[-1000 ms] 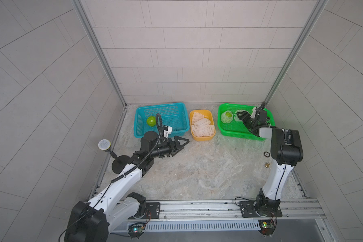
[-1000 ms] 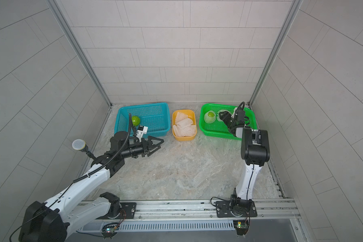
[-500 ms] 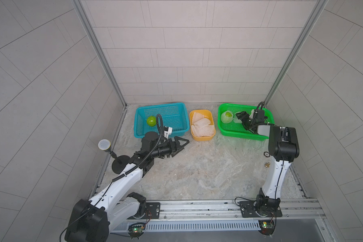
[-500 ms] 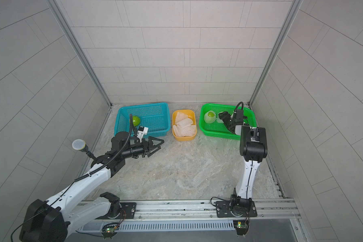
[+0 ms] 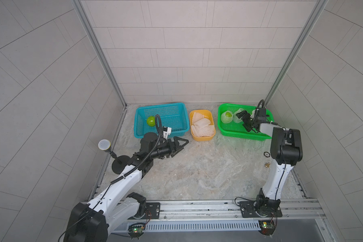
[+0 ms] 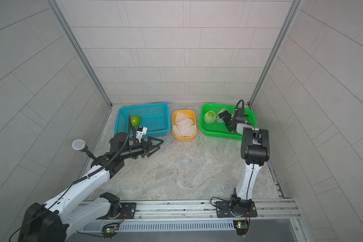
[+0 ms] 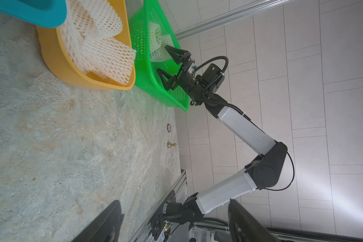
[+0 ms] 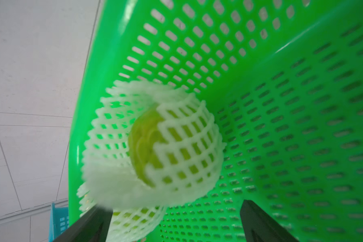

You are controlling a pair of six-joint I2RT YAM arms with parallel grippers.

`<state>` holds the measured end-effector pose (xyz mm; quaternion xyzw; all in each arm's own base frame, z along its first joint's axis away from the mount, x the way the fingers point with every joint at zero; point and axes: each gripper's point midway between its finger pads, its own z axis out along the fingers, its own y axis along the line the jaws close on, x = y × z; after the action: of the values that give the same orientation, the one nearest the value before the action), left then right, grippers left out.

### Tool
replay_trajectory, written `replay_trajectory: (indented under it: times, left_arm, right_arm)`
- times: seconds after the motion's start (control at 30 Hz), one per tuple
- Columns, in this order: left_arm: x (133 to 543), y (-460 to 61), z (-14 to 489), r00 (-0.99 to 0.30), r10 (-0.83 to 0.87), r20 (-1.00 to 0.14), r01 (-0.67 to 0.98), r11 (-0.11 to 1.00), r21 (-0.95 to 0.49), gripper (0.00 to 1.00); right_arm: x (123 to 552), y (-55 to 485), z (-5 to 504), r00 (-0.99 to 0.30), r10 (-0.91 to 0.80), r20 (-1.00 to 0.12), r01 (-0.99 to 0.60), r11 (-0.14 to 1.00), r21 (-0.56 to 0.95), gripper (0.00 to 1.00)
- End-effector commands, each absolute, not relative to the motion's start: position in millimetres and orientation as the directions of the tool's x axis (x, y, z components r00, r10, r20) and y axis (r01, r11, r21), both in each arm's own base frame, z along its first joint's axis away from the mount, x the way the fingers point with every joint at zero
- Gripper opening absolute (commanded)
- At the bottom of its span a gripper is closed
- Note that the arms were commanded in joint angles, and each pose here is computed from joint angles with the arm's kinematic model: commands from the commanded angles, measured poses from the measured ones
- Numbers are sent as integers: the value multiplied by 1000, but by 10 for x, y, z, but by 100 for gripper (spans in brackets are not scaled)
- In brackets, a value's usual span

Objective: Sleeve custard apples in foam nets
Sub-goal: Place the custard apple in the basket.

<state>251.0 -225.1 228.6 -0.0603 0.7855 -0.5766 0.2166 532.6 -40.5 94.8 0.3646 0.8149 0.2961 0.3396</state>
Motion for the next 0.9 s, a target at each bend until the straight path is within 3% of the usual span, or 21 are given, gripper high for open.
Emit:
replay_trajectory:
  times: [0.0, 0.2, 0.47, 0.67, 0.87]
  left_arm:
    - [2486, -2240, 2344, -888, -346, -301, 187, 326, -927, 84]
    - [2517, -2186, 2354, -873, -361, -329, 187, 376, -908, 85]
    - [2735, -1922, 2309, -820, -414, -395, 116, 556, -823, 94]
    - [3065, -1515, 2293, -753, -481, -449, -16, 695, -719, 100]
    - [3398, -1087, 2209, -709, -525, -470, -160, 770, -618, 100]
  right_arm:
    - [5175, -414, 1249, -493, 782, -381, 373, 586, 719, 100]
    - [4848, -378, 1573, -483, 752, -448, 347, 634, 691, 100]
    - [4337, 115, 2027, -530, 608, -591, 193, 765, 614, 99]
    - [3920, 673, 2033, -598, 405, -691, 23, 871, 491, 99]
    - [3595, 1101, 2015, -602, 280, -748, -140, 885, 444, 99]
